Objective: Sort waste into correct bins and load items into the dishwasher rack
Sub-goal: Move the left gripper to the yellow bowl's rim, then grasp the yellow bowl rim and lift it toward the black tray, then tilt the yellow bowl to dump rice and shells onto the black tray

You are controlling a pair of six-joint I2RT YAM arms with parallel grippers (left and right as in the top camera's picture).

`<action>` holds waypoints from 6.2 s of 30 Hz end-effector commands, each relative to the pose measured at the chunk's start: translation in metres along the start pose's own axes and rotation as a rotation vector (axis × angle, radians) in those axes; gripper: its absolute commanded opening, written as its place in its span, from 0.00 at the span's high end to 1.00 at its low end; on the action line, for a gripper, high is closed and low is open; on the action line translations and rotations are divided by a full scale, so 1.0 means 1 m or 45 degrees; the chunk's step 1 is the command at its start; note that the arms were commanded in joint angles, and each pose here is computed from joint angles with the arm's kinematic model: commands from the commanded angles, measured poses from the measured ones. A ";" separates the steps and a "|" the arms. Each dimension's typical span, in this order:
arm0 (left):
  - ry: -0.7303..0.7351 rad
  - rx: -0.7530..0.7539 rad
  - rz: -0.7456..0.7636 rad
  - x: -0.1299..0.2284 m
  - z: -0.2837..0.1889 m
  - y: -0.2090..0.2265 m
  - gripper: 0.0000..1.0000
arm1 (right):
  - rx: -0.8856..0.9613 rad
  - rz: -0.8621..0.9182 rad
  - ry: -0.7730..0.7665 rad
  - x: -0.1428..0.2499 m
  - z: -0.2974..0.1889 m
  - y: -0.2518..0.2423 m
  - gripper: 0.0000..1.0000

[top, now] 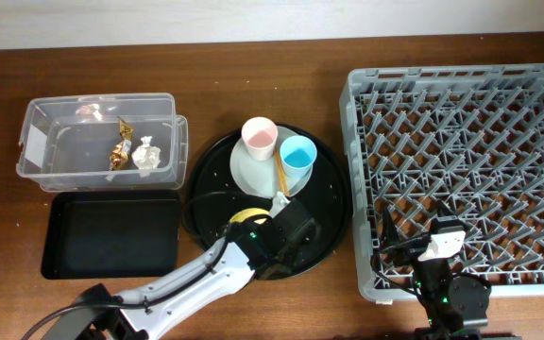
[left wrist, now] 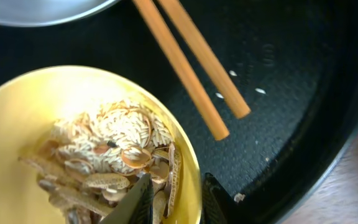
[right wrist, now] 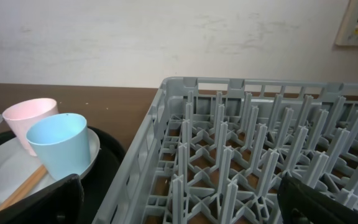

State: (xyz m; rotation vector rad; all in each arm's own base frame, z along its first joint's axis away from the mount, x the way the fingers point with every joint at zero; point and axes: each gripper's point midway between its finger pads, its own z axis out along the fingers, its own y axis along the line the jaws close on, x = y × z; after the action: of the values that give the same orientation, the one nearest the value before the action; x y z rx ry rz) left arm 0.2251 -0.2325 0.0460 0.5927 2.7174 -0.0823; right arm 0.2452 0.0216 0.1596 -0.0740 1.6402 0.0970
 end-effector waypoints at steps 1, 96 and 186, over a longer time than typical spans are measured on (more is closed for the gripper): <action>-0.030 -0.064 0.028 -0.008 -0.002 0.008 0.74 | -0.009 -0.008 0.004 0.003 0.000 0.002 0.02; -0.253 0.047 -0.141 -0.057 -0.098 0.034 1.00 | -0.009 -0.008 0.004 0.003 0.000 0.002 0.02; -1.090 1.218 -1.167 0.021 -0.146 0.287 0.98 | -0.009 -0.008 0.004 0.003 0.000 0.002 0.02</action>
State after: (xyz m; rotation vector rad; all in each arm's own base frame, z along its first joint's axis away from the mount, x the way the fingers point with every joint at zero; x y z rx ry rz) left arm 0.2781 0.0604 0.1749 -0.4816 1.7753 -1.4496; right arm 0.2452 0.0216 0.1596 -0.0734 1.6403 0.0976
